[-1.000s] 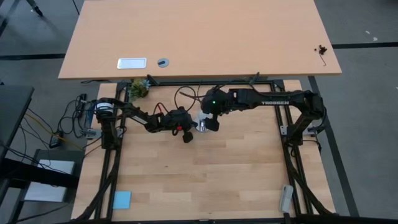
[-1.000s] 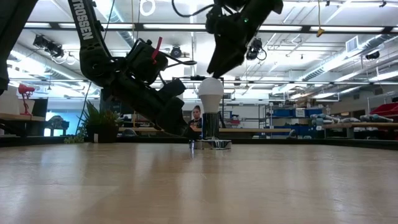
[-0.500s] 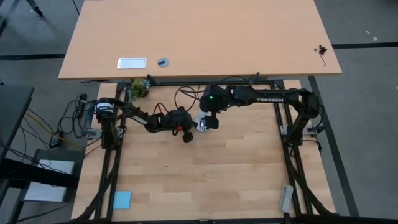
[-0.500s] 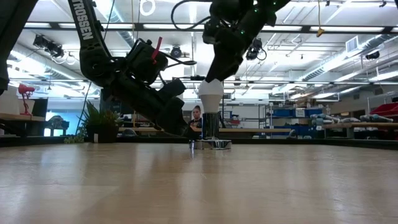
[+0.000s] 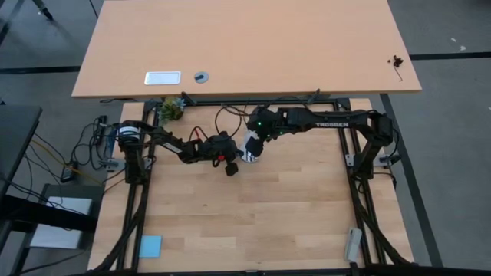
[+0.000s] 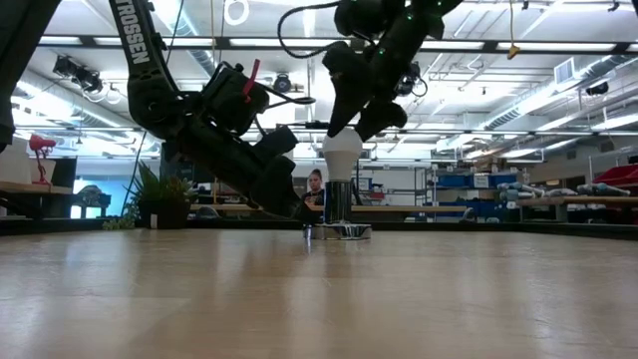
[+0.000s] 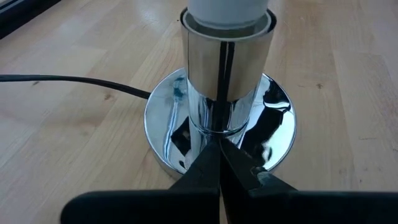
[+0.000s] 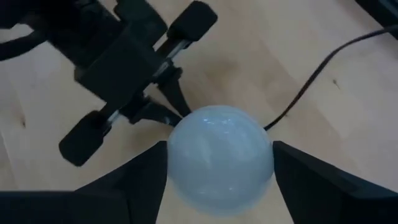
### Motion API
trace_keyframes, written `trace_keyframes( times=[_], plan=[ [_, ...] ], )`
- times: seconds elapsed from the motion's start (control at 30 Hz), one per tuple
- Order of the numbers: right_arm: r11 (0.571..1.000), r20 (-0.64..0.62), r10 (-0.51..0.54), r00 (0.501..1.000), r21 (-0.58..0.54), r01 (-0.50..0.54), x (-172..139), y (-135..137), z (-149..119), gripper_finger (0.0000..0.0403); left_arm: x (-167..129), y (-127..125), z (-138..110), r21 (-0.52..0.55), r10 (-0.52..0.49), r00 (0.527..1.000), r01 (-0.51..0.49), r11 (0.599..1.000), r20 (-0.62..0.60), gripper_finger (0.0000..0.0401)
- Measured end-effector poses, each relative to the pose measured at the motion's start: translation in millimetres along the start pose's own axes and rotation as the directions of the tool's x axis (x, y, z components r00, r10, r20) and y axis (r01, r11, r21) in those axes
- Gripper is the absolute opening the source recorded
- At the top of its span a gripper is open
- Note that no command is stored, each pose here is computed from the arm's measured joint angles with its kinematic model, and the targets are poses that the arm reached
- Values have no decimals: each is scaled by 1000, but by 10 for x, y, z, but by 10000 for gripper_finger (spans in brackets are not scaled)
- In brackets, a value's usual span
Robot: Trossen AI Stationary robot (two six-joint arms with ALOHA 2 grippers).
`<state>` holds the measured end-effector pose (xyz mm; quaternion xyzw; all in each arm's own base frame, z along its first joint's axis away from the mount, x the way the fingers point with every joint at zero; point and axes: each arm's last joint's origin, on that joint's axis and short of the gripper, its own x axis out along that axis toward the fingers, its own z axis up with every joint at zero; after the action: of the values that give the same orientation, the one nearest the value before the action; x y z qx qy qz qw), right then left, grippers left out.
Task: Screw lightbulb
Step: Insert the white lightbulb into the silver lamp
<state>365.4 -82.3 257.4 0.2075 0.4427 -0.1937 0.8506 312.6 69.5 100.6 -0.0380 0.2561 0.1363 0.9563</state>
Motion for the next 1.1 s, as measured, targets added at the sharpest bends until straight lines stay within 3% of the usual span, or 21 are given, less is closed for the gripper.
trace_keyframes(
  times=[0.1, 0.33, 0.43, 0.6, 0.77, 1.1],
  plan=[
    [999, 10, -10, 1000, -44, 11, -10, 58, -23, 304, 0, 0, -1, 0, 0, 1000, 0, 1000, -1, 2],
    [964, 52, -24, 998, -262, 37, -125, 70, 0, 353, 0, -1, -1, -4, -3, 1000, 3, 1000, -1, 2],
    [916, 62, -20, 998, -398, 43, -149, 74, 24, 362, 0, -2, -2, -3, -4, 1000, 3, 1000, -2, 2],
    [799, 45, 69, 997, -601, -28, -181, 75, 52, 359, 0, -7, -2, 5, -16, 1000, 16, 1000, -3, 2],
    [783, -4, 145, 989, -611, -117, -148, -77, 92, 341, -1, -24, -3, 11, -25, 1000, 25, 1000, -4, 2],
    [781, -5, 169, 986, -610, -137, -141, -83, 95, 300, -1, -25, -3, 13, -25, 1000, 25, 1000, -3, 2]
  ],
)
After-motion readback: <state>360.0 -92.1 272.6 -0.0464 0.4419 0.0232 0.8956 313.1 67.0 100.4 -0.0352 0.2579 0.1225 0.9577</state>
